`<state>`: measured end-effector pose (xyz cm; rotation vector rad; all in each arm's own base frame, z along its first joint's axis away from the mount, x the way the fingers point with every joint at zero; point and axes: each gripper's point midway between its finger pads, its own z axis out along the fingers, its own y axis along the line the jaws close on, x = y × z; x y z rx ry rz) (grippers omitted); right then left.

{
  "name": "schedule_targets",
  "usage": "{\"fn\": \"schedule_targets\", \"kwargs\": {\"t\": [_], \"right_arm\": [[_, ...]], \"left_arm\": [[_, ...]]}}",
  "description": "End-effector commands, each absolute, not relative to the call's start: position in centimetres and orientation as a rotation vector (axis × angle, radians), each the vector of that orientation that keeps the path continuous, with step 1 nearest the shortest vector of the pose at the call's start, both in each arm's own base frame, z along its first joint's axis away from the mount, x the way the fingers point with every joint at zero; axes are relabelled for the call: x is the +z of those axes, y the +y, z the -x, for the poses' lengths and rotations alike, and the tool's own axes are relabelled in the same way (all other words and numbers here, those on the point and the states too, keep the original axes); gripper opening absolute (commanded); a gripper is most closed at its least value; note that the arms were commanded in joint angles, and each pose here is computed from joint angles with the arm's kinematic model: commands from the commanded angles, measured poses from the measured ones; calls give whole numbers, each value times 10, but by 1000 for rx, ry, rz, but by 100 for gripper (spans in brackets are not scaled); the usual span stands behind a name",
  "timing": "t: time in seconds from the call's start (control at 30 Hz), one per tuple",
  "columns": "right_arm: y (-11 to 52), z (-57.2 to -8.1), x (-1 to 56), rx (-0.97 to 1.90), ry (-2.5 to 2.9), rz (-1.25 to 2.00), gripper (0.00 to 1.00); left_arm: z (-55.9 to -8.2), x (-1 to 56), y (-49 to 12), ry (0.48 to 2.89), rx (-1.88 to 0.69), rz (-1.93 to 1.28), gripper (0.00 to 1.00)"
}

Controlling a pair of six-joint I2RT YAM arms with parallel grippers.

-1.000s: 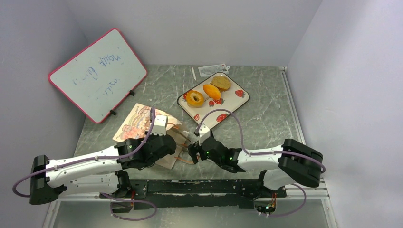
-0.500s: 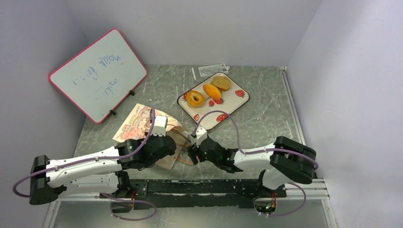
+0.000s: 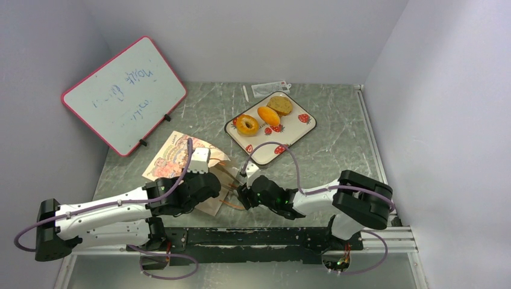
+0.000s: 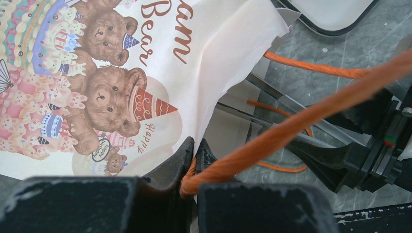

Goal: Take the fake bread out of the paper bag
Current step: Pick up the clamp from the paper bag.

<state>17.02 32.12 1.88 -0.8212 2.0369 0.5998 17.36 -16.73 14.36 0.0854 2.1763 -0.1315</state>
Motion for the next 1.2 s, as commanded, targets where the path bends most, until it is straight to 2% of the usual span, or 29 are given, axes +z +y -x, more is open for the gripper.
{"fn": "schedule_targets", "kwargs": {"t": [0.0, 0.1, 0.13, 0.87, 1.17], "right_arm": [[325, -167, 16, 635, 2029, 820, 54], [328, -165, 18, 657, 2033, 831, 41], [328, -165, 18, 659, 2037, 829, 40], [352, -136, 90, 928, 2198, 678, 37], [359, -143, 108, 1129, 2306, 464, 36]], "left_arm": [[-175, 147, -169, 2169, -159, -60, 7], [-174, 148, -169, 2170, -165, -65, 7], [-175, 148, -168, 2169, -165, -63, 7], [-170, 167, -165, 2169, -213, -46, 7], [-169, 164, -171, 2190, -208, -66, 7]]}}
